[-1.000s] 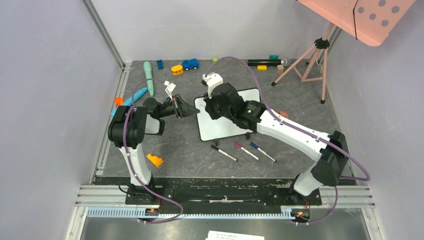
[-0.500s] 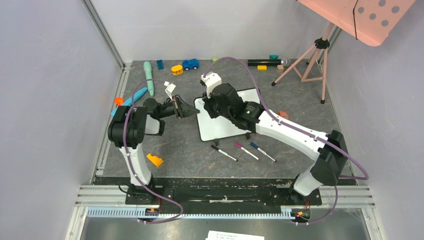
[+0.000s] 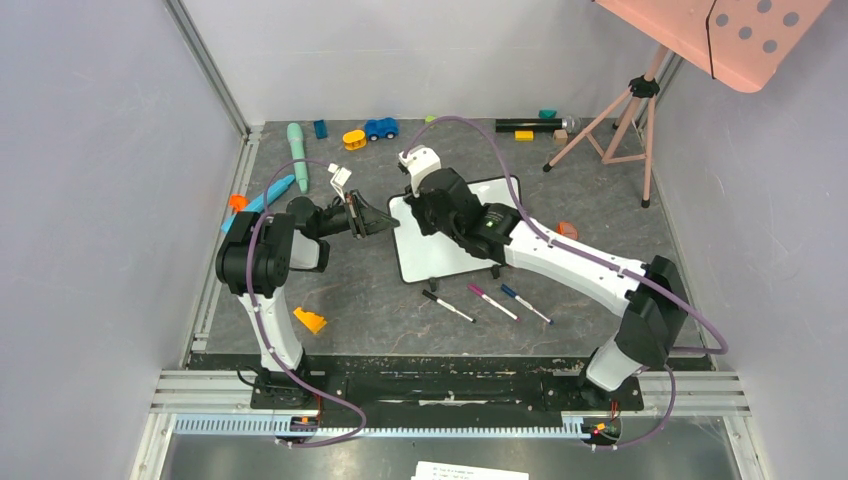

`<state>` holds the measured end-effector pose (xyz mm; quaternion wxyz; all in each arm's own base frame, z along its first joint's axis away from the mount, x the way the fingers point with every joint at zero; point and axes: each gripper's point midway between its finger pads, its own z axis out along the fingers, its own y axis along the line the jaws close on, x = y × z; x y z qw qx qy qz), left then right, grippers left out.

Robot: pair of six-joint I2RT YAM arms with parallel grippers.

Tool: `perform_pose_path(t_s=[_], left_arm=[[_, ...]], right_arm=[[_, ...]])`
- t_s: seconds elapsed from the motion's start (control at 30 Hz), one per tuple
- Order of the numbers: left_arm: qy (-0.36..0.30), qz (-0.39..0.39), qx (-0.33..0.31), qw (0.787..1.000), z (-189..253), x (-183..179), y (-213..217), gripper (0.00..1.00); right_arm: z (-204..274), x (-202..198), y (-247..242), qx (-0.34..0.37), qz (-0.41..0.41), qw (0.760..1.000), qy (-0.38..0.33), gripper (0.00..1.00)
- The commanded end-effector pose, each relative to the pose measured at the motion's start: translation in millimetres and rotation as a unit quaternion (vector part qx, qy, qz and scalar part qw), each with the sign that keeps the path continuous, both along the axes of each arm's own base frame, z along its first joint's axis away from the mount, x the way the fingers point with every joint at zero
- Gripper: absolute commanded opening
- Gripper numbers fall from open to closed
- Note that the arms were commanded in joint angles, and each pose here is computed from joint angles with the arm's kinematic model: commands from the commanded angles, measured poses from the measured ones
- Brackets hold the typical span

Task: Write a sentence on the whiteboard

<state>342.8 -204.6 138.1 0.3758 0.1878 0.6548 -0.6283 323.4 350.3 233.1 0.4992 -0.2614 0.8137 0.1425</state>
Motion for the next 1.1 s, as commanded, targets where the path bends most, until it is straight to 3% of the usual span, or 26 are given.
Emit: perform_pose_path(t_s=[0.0,1.07], left_arm=[[-0.062,0.001,-0.001,0.998,16,-1,0,0.02],[-0.064,-0.002,0.0,0.998,16,-2,-1,0.02]], right_arm=[[6,10,7,0.002,-0.004,1.0,-0.019,0.0],[0,25,10,-0.01,-0.013,0.999,-0.032,0.0]])
